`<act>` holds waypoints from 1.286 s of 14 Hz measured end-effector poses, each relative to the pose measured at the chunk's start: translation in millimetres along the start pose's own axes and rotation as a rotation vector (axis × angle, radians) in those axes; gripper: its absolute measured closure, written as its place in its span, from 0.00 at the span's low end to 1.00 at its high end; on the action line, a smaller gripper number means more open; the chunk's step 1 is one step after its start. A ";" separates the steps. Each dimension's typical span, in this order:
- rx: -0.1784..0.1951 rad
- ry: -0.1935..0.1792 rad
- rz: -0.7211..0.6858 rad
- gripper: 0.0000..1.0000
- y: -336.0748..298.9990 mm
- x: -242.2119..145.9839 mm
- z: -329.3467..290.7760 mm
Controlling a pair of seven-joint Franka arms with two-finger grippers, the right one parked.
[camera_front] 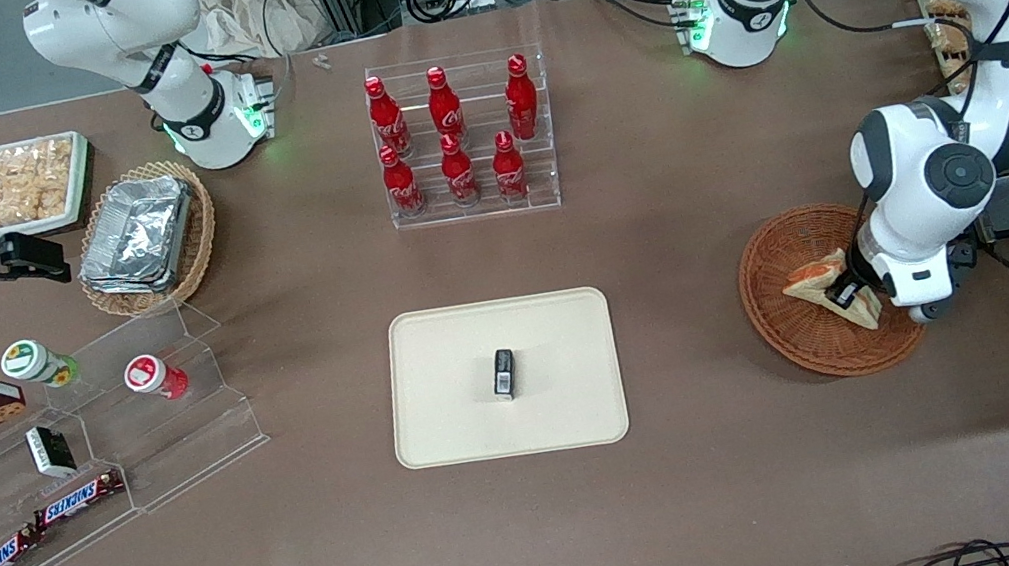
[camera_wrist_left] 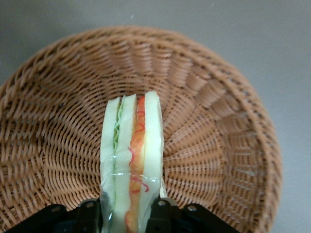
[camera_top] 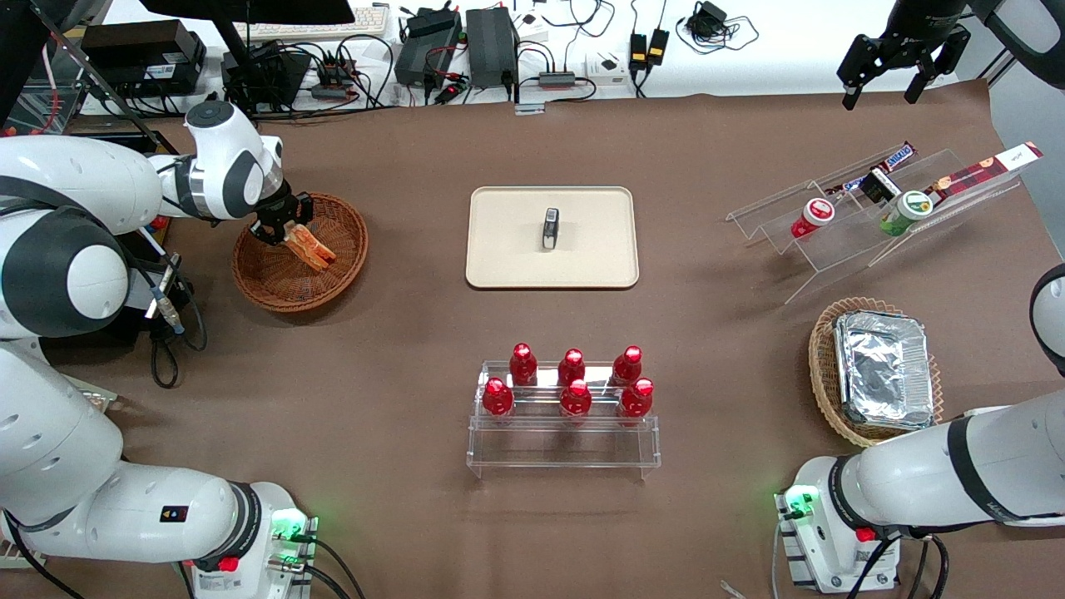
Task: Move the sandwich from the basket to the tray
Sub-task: 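Close the left gripper on the wrapped sandwich's edge, then lift the sandwich and carry it toward the cream tray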
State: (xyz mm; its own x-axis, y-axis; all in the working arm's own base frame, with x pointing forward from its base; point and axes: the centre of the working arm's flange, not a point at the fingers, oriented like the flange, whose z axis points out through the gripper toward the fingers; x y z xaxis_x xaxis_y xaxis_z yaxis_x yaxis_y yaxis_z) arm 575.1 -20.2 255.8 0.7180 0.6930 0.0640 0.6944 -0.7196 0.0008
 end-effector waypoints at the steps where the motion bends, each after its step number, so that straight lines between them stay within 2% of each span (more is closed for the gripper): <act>1: 0.009 -0.008 0.005 0.76 2.9 1.8 -11.7; 2: 0.031 -0.029 0.018 0.81 7.0 3.7 -29.1; 5: 0.079 -0.079 0.093 0.81 30.4 4.0 -111.3; 8: 0.083 -0.097 0.204 0.81 66.3 -17.0 -193.0; 10: 0.059 -0.092 0.281 0.81 97.2 -44.6 -227.4; 13: 0.032 -0.114 0.424 0.81 151.4 -106.8 -228.1; 14: 0.041 -0.122 0.475 0.81 169.6 -128.8 -216.9; 17: 0.097 -0.111 0.631 0.81 222.6 -192.4 -170.8; 18: 0.103 -0.116 0.669 0.81 239.4 -212.3 -153.0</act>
State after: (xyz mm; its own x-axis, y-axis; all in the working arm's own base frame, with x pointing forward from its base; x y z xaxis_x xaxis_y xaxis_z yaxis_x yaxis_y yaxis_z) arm 581.8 -346.3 395.1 0.9905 0.1050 -0.0892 0.0963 -0.9907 -0.0966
